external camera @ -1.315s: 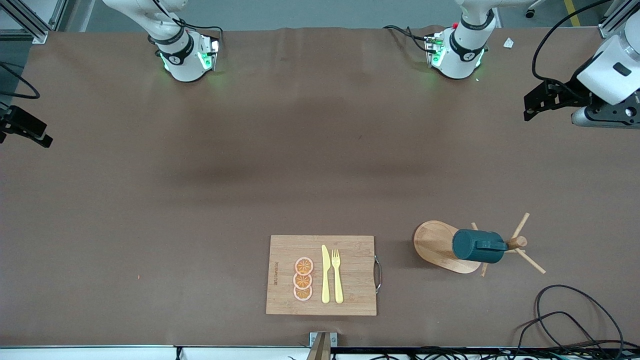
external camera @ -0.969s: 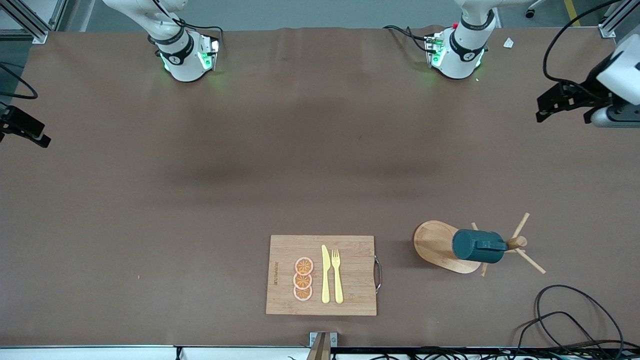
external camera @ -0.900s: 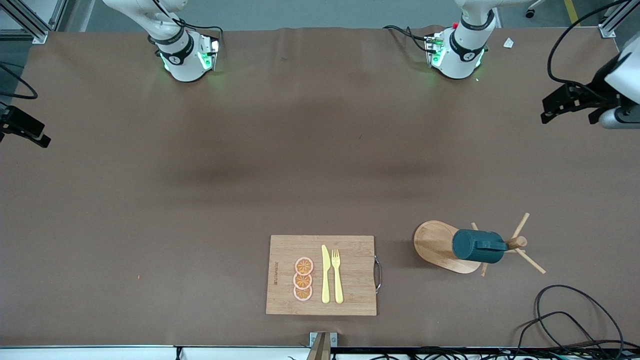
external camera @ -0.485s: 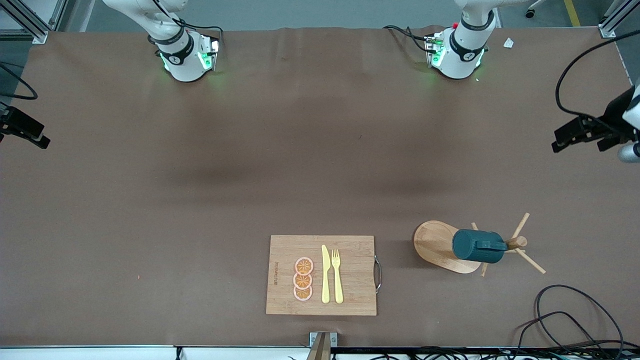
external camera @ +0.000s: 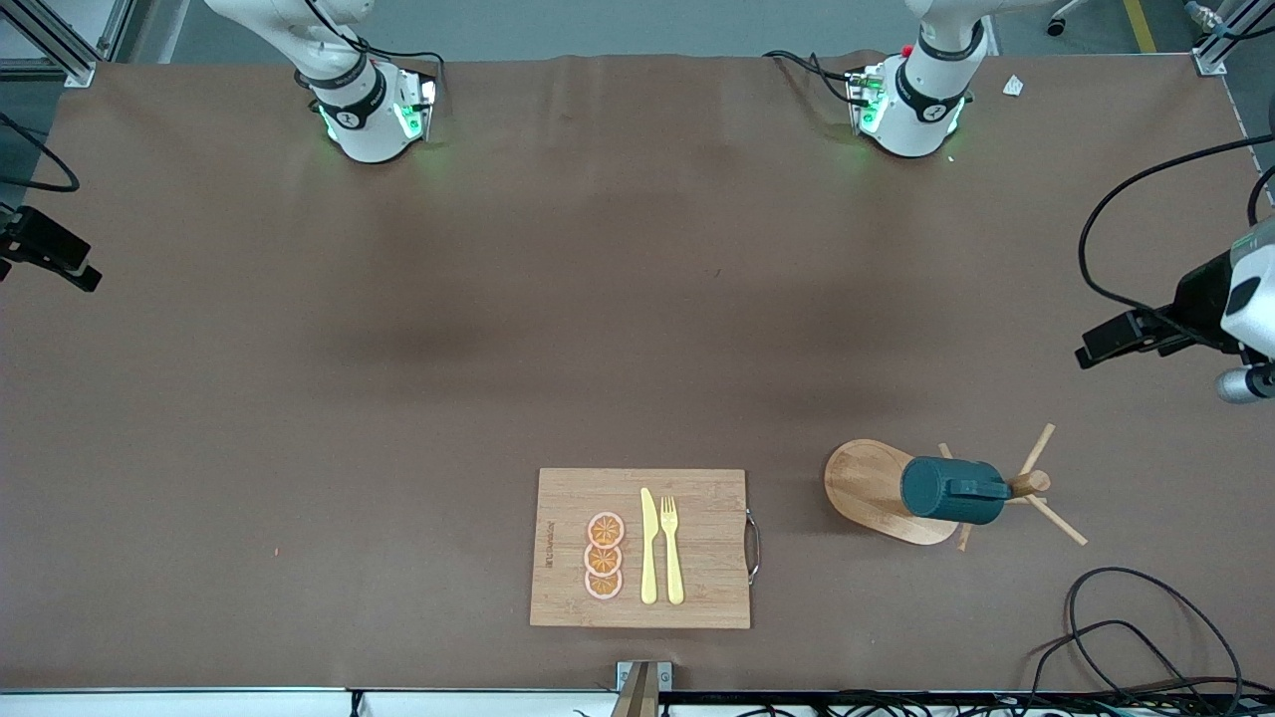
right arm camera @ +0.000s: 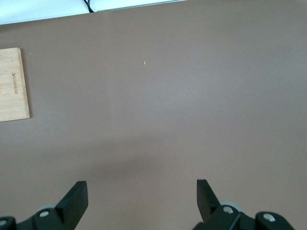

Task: Transfer cup from left to right arm and place
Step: 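Move the left gripper toward the teal mug on the wooden stand, then close the left gripper on the teal mug's body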

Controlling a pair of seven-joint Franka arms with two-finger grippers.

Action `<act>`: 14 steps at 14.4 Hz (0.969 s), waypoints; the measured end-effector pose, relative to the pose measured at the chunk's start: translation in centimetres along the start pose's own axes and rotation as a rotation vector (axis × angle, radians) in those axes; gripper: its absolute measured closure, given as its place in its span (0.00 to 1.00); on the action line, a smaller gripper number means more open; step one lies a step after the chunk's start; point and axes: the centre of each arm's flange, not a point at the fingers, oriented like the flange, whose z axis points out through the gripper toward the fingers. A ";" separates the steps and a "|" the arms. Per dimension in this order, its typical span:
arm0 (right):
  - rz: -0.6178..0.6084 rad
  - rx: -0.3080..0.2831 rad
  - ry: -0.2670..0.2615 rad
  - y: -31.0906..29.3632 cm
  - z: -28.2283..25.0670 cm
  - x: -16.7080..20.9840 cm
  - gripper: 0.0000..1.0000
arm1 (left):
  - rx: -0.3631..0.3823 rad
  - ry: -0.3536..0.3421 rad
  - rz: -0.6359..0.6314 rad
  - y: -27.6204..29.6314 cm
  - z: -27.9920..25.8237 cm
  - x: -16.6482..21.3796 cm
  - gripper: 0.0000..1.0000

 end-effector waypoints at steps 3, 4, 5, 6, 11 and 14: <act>0.002 0.000 0.000 0.1 0.0 0.0 0.00 | -0.138 -0.018 -0.318 1.3 1.5 1.3 0.00; 0.002 0.000 0.000 0.1 0.0 0.0 0.00 | -0.163 -0.018 -0.433 1.5 2.1 1.9 0.00; 0.002 0.000 -0.001 0.1 0.0 0.0 0.00 | -0.177 -0.022 -0.551 1.6 2.9 2.5 0.00; 0.002 0.000 -0.001 0.1 0.0 0.0 0.00 | -0.188 -0.024 -0.655 1.7 3.7 3.1 0.00; 0.002 0.000 -0.001 0.1 0.0 0.0 0.00 | -0.242 -0.041 -0.907 2.3 7.5 5.3 0.00; 0.004 0.000 -0.001 0.2 0.0 0.0 0.00 | -0.264 -0.055 -1.096 2.5 9.6 6.3 0.00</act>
